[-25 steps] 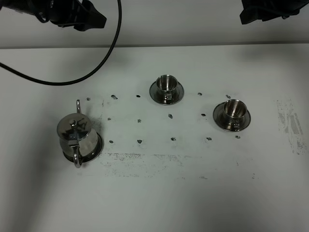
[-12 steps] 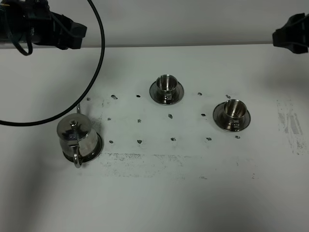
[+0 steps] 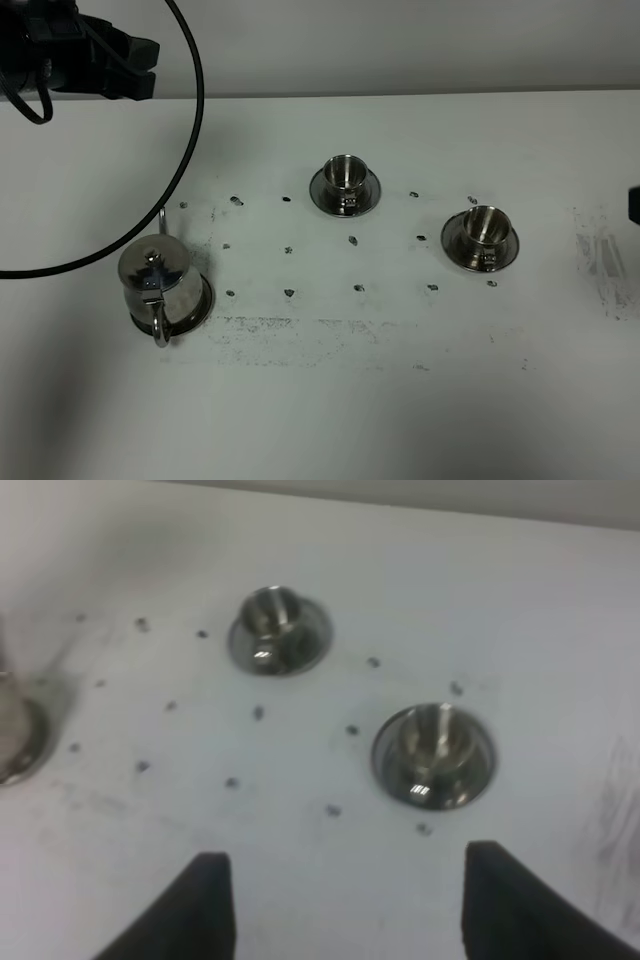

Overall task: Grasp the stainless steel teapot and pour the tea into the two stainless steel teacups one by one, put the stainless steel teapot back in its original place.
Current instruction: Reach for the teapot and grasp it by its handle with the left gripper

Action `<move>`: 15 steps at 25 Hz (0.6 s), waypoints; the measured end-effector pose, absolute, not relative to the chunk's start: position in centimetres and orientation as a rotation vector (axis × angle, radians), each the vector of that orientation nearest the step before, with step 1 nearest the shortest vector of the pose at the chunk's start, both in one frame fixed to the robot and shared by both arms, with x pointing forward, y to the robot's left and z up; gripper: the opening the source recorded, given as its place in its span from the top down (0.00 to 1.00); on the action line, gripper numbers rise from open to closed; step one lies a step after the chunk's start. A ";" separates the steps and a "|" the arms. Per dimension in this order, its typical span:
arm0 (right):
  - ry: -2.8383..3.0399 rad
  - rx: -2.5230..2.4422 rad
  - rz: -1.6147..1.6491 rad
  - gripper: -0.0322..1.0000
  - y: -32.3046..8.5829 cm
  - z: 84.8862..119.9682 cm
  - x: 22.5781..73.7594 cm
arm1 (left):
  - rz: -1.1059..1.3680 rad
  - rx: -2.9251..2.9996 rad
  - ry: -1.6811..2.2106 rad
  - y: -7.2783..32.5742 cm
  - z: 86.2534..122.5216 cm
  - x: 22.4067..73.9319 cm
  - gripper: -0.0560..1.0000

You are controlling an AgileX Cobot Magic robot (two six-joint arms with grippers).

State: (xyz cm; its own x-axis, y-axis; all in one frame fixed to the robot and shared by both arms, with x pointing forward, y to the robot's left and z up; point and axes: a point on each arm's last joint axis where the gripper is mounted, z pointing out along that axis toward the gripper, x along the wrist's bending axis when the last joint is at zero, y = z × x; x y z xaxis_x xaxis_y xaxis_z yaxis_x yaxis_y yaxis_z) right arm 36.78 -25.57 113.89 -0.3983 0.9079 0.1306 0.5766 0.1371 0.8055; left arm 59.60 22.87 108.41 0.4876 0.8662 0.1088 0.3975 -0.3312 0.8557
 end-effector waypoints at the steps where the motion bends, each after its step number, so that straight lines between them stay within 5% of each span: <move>1: 2.029 1.415 1.168 0.50 -25.6 113.8 35.6 | 0.733 1.925 1.048 22.9 108.4 59.6 0.47; 15: 1.840 1.501 1.066 0.51 -28.3 108.7 25.4 | 0.732 1.923 1.050 22.9 108.4 59.6 0.47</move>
